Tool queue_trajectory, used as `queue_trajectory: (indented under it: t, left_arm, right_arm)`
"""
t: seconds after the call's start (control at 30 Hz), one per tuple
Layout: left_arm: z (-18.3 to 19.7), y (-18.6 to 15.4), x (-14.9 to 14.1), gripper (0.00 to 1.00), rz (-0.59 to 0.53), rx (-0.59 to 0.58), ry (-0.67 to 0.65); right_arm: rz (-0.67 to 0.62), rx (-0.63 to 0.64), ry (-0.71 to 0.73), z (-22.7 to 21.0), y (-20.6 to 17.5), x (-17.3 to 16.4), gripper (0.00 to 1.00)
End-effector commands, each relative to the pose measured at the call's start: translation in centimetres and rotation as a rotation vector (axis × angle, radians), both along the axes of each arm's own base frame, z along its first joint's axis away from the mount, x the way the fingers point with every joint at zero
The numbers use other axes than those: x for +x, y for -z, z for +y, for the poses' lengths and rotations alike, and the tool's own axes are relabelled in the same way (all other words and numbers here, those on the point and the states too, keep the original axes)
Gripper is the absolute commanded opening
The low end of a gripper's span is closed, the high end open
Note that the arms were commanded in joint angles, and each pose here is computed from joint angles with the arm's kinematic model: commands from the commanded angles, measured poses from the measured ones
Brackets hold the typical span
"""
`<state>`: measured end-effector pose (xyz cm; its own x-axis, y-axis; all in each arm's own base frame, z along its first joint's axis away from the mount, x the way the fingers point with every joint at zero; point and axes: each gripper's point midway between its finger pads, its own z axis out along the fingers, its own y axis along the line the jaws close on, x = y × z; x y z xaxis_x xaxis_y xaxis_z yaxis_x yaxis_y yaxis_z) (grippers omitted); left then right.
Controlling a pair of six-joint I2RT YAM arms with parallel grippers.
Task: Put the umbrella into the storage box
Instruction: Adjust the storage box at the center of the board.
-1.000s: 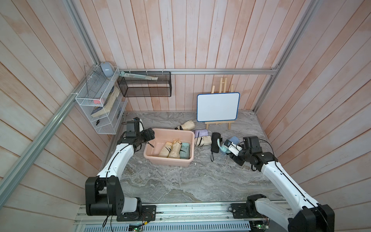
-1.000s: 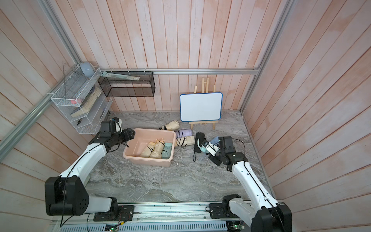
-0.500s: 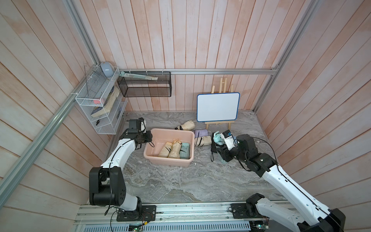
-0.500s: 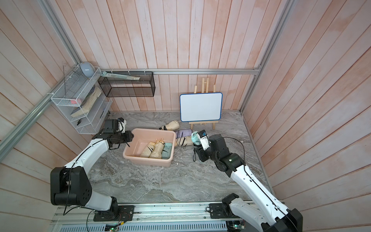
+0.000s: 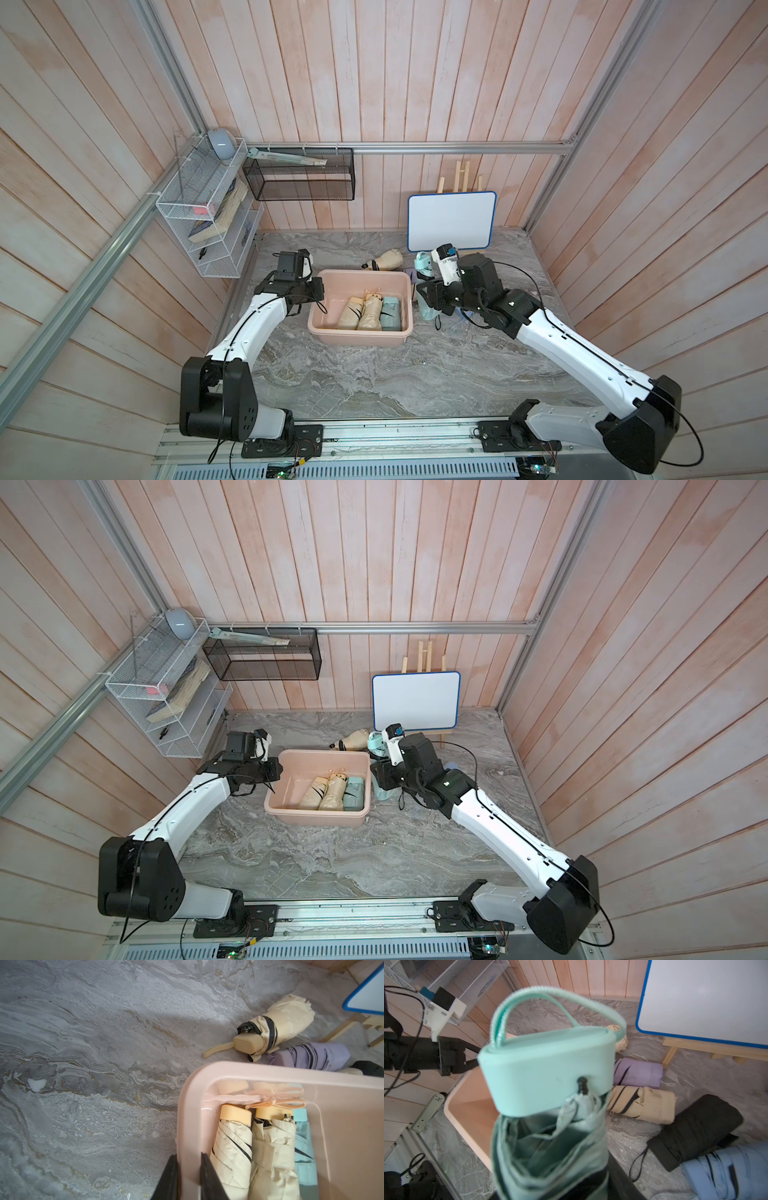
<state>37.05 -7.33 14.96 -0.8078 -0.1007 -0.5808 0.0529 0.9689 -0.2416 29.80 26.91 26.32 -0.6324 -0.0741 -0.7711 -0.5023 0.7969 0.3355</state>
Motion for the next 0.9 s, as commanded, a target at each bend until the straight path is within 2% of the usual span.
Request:
queue_trajectory:
  t: [0.0, 0.13, 0.4, 0.67, 0.73, 0.87]
  left_arm:
    - [-1.3, -2.2, -0.8, 0.16, -0.054, -0.055, -0.022]
    - [-2.7, -2.6, -2.6, 0.16, -0.057, -0.053, -0.05]
    - [-4.0, -2.6, -5.8, 0.16, -0.058, -0.131, -0.147]
    - [-5.6, -1.5, -7.3, 0.16, -0.032, -0.219, -0.182]
    - [-5.7, -1.3, -7.5, 0.19, -0.027, -0.231, -0.186]
    - [-5.9, -1.4, -7.8, 0.36, -0.034, -0.258, -0.185]
  right_arm:
    - [-0.027, 0.172, 0.02, 3.6, -4.5, 0.9, 0.0]
    - [0.021, 0.269, 0.014, 7.6, -5.2, 0.9, 0.0]
    - [0.217, 0.323, 0.047, 13.3, -1.6, 0.4, 0.0]
    - [0.355, 0.22, -0.018, 17.3, 3.1, -3.0, 0.0]
    - [0.377, 0.189, -0.016, 17.3, 4.3, -3.5, 0.0]
    - [0.427, 0.156, 0.013, 17.0, 6.9, -4.1, 0.0]
